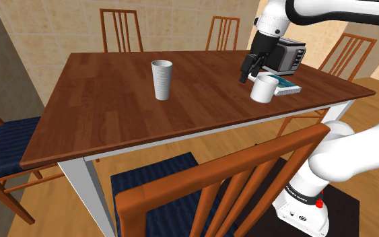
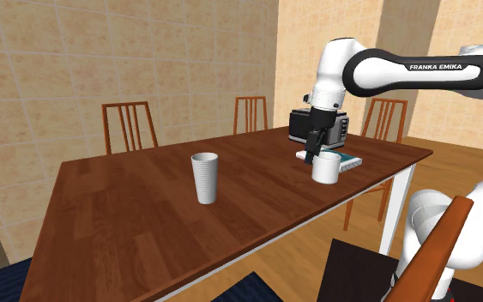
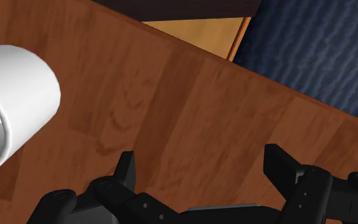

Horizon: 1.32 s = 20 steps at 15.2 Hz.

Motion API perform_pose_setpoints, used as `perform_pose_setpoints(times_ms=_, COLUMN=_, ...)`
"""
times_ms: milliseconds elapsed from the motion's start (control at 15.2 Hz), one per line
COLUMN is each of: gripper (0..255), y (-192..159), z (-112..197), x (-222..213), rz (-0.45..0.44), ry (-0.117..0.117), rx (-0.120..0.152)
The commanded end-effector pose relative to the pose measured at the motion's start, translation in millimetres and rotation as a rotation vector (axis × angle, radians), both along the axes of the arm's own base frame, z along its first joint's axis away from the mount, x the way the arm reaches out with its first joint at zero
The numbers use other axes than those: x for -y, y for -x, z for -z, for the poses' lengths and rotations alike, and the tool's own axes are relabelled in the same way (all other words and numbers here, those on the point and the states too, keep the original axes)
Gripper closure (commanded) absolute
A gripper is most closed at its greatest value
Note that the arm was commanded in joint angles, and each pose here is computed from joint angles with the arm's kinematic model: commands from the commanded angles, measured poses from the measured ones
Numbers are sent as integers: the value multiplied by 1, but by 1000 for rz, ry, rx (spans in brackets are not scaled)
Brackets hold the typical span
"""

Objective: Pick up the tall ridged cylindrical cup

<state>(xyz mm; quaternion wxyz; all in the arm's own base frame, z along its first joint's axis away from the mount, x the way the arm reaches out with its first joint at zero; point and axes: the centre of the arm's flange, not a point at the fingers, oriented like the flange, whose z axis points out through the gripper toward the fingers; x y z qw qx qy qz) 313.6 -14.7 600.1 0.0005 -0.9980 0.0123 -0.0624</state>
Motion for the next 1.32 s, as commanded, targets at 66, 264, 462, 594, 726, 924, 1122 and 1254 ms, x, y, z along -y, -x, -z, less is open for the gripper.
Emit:
perform_pose_setpoints(times_ms=66, gripper=0, y=-12, z=-1, x=-5, rz=0, ry=-4, rx=-3)
perform_pose_setpoints(times_ms=264, gripper=0, y=-49, z=-6, x=-21, rz=0, ry=-14, rx=-11)
perform_pose_setpoints(times_ms=462, gripper=0, y=-86, z=-10, x=-36, rz=0, ry=-25, rx=-19)
perform_pose_setpoints(times_ms=594, gripper=0, y=-110, z=-13, x=-47, rz=0, ry=-33, rx=-25)
perform_pose_setpoints(times_ms=726, gripper=0, y=-135, z=-15, x=-57, rz=0, ry=-40, rx=-30)
perform_pose_setpoints(times_ms=924, gripper=0, y=-171, z=-19, x=-72, rz=0, ry=-51, rx=-38)
perform_pose_setpoints(times_ms=1122, gripper=0, y=-208, z=-23, x=-88, rz=0, ry=-61, rx=-47)
perform_pose_setpoints(times_ms=1254, gripper=0, y=-233, z=-25, x=-98, rz=0, ry=-69, rx=-52)
